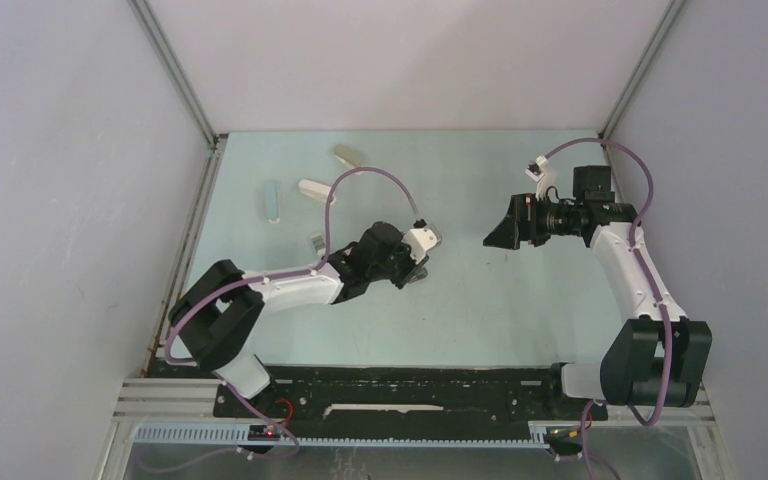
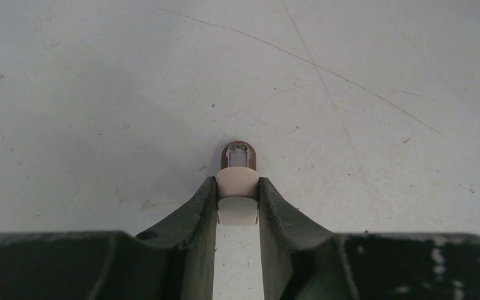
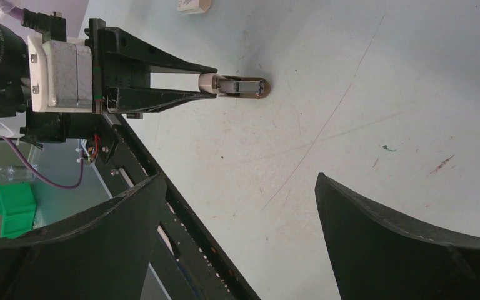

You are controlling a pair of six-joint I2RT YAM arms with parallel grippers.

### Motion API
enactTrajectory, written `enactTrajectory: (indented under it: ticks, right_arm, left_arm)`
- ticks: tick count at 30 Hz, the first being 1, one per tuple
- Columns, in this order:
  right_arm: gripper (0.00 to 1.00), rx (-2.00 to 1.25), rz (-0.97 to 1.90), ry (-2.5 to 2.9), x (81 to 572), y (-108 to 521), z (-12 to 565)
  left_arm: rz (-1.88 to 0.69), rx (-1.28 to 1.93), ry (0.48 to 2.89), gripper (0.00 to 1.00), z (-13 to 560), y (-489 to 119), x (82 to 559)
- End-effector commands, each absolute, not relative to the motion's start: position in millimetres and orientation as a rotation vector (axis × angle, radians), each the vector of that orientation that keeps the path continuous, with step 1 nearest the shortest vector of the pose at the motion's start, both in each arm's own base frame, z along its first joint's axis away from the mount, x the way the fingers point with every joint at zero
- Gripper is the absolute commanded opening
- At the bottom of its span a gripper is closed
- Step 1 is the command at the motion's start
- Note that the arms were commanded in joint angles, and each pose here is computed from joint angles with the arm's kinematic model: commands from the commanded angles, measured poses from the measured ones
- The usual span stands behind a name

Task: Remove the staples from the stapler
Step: Place the stapler at the center of the board.

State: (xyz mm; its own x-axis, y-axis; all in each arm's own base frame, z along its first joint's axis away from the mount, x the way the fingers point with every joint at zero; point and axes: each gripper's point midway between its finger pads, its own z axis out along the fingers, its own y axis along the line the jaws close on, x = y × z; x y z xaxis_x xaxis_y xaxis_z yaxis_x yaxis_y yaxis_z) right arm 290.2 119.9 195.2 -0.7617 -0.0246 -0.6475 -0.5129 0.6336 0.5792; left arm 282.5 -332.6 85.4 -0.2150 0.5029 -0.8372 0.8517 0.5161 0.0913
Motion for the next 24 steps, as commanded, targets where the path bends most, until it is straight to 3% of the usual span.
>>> enactTrajectory:
  ticks: [1,24]
  right_arm:
    - [1.00,-0.427,1.047,2.211,289.4,120.2,203.3]
    - [1.00,-0.427,1.047,2.214,289.9,120.3,202.3]
  left_arm:
    - [-0.465,1.136,1.811,0.01,92.8,-334.1,283.9]
    - [-0.407,1.176,1.855,0.22,65.9,-325.6,277.6]
